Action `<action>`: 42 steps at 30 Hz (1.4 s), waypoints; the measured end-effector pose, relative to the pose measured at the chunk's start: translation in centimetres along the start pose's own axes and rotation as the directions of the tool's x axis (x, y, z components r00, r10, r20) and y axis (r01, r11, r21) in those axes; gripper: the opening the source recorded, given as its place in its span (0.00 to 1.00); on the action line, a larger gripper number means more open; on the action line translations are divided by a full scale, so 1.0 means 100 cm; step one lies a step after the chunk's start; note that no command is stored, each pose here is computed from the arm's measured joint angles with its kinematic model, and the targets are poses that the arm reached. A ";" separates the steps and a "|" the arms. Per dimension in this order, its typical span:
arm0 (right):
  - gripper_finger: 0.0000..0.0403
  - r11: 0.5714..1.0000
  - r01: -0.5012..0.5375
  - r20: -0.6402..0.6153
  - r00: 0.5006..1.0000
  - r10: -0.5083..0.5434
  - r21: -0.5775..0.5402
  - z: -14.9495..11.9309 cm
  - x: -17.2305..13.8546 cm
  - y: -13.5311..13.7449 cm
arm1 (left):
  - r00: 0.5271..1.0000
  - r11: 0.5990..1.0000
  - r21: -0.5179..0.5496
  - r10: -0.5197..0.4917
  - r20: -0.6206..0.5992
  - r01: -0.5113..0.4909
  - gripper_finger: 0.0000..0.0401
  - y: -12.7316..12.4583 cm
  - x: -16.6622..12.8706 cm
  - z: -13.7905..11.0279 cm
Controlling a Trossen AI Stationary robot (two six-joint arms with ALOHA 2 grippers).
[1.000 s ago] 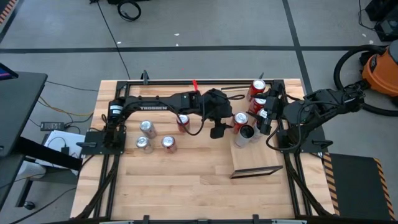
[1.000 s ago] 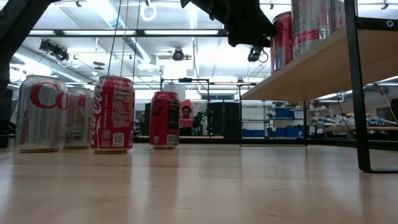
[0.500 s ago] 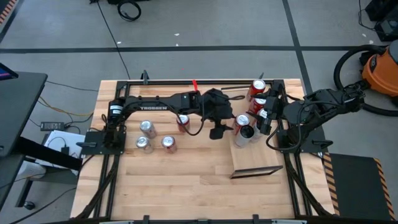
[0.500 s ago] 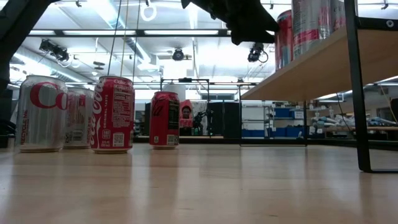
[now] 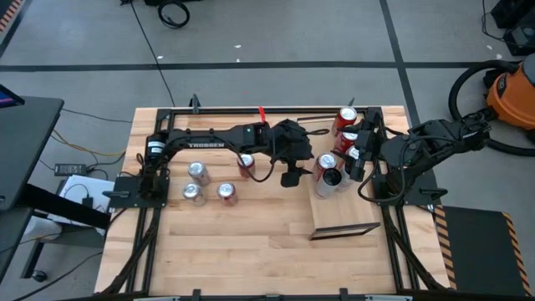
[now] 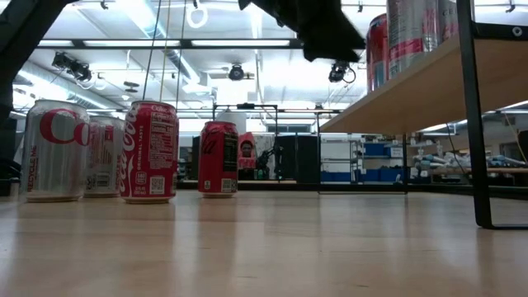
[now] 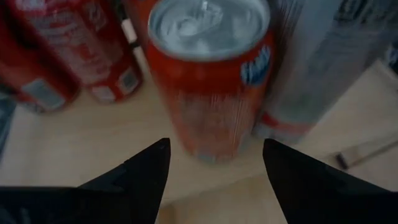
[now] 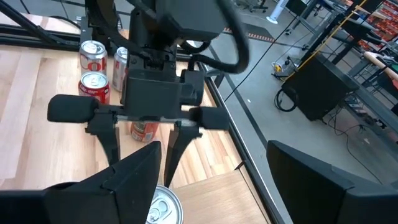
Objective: Place canned beverage on shelf
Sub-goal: Put the red black soda can on the shelf aligned with the other red black soda can
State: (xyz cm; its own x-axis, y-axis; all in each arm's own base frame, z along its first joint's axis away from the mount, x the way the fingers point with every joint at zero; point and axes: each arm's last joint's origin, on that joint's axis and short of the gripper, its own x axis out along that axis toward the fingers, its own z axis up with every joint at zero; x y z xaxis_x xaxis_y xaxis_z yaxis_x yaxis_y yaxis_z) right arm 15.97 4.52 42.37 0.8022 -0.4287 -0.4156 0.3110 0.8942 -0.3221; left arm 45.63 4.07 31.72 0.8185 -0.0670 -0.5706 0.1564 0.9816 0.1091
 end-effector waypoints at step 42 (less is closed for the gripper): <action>0.75 0.994 0.035 0.088 0.996 -0.026 -0.101 -0.001 0.011 0.010 | 0.852 0.919 -0.223 0.183 -0.491 -0.326 0.54 -0.012 -0.095 -0.097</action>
State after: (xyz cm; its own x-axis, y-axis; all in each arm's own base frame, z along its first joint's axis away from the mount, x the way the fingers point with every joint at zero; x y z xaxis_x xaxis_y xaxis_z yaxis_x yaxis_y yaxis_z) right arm 17.15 4.95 41.46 0.8355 -0.4388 -0.3308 0.2856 0.8610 -0.4208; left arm 32.33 5.31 29.06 0.4545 0.2102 -0.8656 -0.2467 0.9635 0.1044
